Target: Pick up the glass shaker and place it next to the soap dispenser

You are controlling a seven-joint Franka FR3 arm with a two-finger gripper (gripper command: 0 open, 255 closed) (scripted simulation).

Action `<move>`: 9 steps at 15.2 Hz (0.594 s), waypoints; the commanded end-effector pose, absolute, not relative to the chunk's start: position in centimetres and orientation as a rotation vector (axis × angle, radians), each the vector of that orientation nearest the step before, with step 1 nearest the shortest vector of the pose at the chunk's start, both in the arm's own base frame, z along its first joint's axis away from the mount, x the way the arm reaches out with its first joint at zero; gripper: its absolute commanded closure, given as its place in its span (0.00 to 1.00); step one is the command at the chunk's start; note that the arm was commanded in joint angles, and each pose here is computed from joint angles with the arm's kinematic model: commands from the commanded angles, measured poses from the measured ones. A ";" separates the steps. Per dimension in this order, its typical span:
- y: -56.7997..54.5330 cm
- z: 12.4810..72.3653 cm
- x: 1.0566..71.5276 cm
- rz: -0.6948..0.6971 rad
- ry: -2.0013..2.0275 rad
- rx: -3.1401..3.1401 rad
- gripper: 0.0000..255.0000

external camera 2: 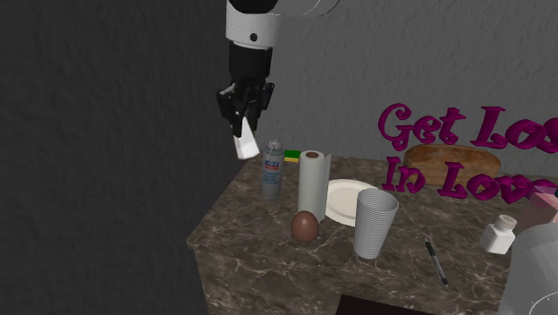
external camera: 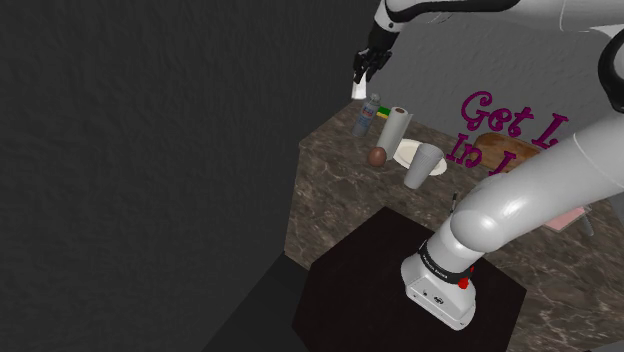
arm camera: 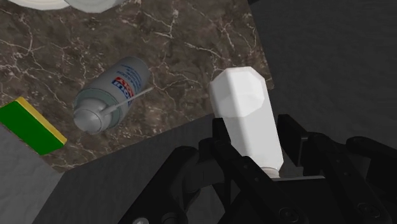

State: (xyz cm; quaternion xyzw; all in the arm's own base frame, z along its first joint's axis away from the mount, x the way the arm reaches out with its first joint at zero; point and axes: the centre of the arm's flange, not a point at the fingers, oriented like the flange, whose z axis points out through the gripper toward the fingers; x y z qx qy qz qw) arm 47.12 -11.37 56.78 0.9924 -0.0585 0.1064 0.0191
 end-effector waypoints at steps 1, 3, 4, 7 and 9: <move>-11.5 57.8 47.1 0.330 -0.182 3.081 1.00; -11.5 58.9 47.1 0.330 -0.182 3.081 1.00; -11.5 59.4 47.1 0.330 -0.182 3.081 1.00; -13.1 59.7 45.0 0.330 -0.182 3.081 1.00; -14.8 59.7 43.0 0.330 -0.182 3.081 1.00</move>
